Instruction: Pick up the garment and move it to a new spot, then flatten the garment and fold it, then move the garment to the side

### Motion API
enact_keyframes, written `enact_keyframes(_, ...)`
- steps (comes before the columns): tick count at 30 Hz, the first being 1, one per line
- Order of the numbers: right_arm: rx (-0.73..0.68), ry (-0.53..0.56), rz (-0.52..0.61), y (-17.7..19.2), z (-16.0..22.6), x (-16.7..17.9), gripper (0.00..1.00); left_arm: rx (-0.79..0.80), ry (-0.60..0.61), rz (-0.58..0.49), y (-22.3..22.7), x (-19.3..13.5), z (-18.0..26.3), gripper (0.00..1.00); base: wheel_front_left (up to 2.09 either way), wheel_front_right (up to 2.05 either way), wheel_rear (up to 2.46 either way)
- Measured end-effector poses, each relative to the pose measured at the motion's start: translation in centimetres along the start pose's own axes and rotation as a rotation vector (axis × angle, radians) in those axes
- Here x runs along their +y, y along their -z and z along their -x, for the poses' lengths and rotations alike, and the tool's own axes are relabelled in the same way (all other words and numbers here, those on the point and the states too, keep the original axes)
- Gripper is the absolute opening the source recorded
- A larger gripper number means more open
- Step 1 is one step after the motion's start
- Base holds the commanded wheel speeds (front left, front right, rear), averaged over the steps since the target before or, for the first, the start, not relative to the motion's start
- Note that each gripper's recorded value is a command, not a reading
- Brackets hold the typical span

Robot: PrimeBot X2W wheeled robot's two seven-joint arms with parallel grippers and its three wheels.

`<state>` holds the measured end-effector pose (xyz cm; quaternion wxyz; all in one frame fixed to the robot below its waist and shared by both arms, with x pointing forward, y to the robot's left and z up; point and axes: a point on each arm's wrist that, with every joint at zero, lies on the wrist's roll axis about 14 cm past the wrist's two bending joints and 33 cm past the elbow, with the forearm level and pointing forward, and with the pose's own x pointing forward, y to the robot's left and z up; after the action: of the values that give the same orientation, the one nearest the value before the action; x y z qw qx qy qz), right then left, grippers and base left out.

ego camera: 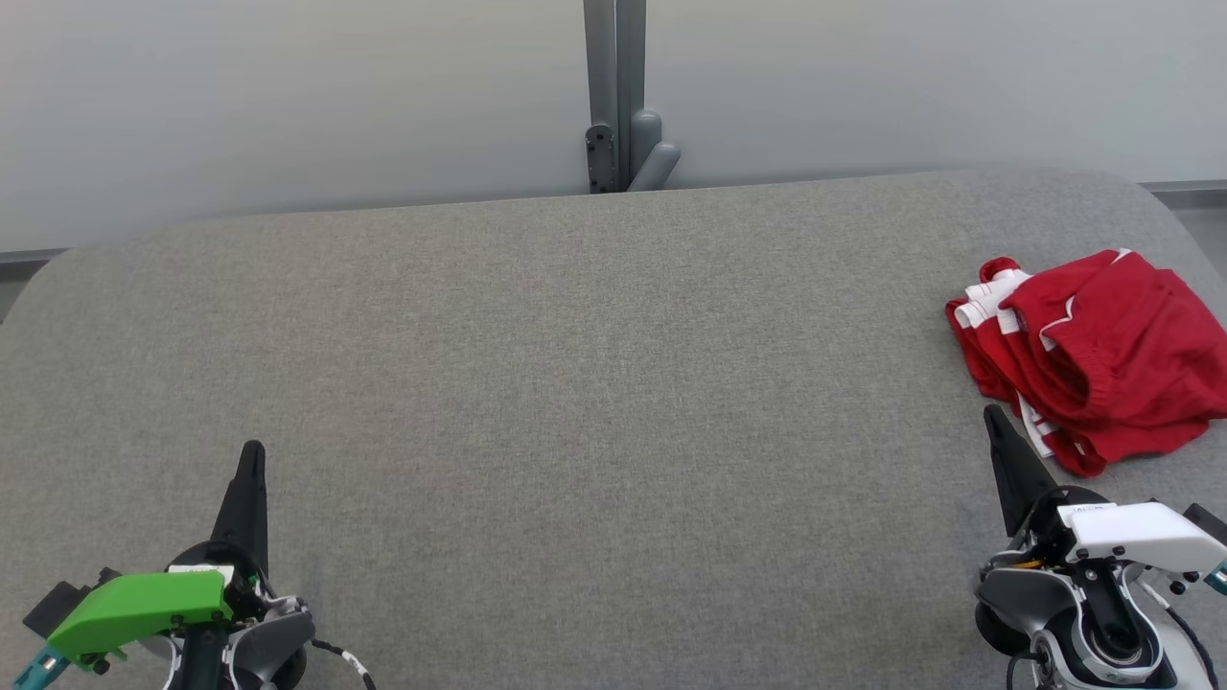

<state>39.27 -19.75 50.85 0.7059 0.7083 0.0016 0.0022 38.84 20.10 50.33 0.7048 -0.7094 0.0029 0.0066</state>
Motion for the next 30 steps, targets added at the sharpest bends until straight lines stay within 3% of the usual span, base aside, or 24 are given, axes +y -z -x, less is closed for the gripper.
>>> enact_keyframes(30, 0.000, 0.000, 0.000, 0.00, 0.00, 0.00, 0.00, 0.000, 0.000, 0.000, -0.01, 0.00, 0.00, 0.00, 0.00, 0.00, 0.00)
